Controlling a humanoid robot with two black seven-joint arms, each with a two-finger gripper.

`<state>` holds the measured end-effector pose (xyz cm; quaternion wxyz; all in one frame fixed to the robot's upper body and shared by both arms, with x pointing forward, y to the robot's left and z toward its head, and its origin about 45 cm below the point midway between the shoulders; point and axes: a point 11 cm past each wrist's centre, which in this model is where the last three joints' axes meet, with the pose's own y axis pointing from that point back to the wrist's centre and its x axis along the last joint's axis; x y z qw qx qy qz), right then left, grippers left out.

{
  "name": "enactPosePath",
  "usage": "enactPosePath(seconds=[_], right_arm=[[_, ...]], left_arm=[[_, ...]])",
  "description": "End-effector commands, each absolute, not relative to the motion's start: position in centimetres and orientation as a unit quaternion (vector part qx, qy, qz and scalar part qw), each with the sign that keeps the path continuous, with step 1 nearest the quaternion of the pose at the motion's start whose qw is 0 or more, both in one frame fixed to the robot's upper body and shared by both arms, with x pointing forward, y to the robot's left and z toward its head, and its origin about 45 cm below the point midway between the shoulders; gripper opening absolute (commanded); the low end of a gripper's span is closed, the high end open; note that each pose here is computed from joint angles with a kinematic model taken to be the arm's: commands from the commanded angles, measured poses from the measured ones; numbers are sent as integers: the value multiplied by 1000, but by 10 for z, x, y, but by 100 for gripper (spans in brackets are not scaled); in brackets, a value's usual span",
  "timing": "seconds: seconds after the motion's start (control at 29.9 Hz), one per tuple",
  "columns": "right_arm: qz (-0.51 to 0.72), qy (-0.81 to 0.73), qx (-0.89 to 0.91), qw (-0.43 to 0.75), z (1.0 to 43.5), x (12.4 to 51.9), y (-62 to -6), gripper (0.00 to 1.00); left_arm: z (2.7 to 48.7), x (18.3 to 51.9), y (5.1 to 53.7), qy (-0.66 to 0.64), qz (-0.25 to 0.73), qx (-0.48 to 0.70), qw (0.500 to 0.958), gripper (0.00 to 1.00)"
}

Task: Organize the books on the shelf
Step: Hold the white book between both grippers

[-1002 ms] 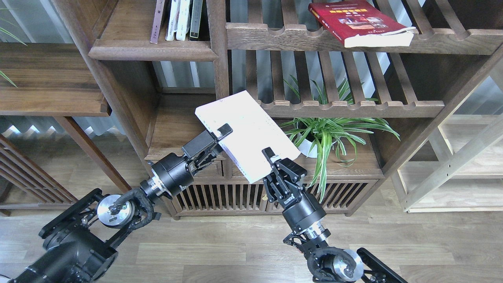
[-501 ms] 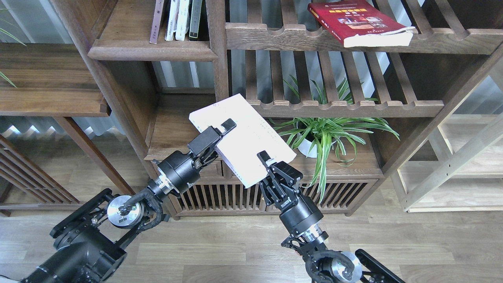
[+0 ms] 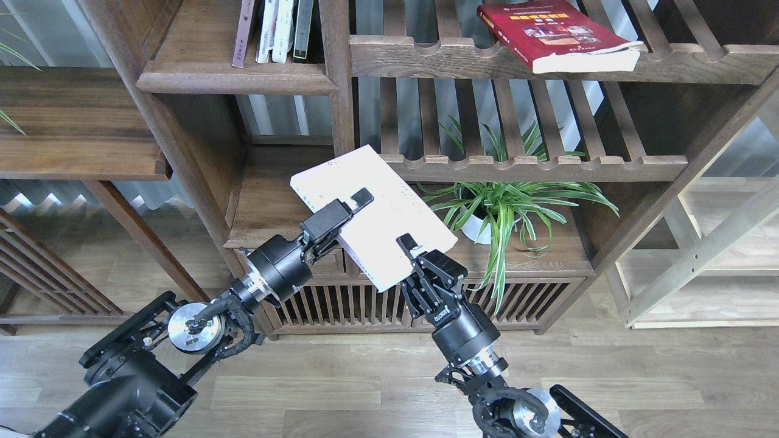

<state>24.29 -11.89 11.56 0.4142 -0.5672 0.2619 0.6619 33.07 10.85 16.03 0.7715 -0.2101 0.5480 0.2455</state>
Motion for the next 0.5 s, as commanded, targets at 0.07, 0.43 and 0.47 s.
enactPosePath(seconds=[0.07, 0.43, 0.47], right_arm=[[662, 262, -568, 413, 115, 243, -119, 3], [661, 262, -570, 412, 116, 243, -118, 3], [661, 262, -570, 412, 116, 243, -118, 3]], left_arm=[[163, 331, 108, 546, 243, -213, 773, 56], [165, 331, 107, 544, 239, -216, 774, 28], [165, 331, 107, 544, 239, -216, 774, 26]])
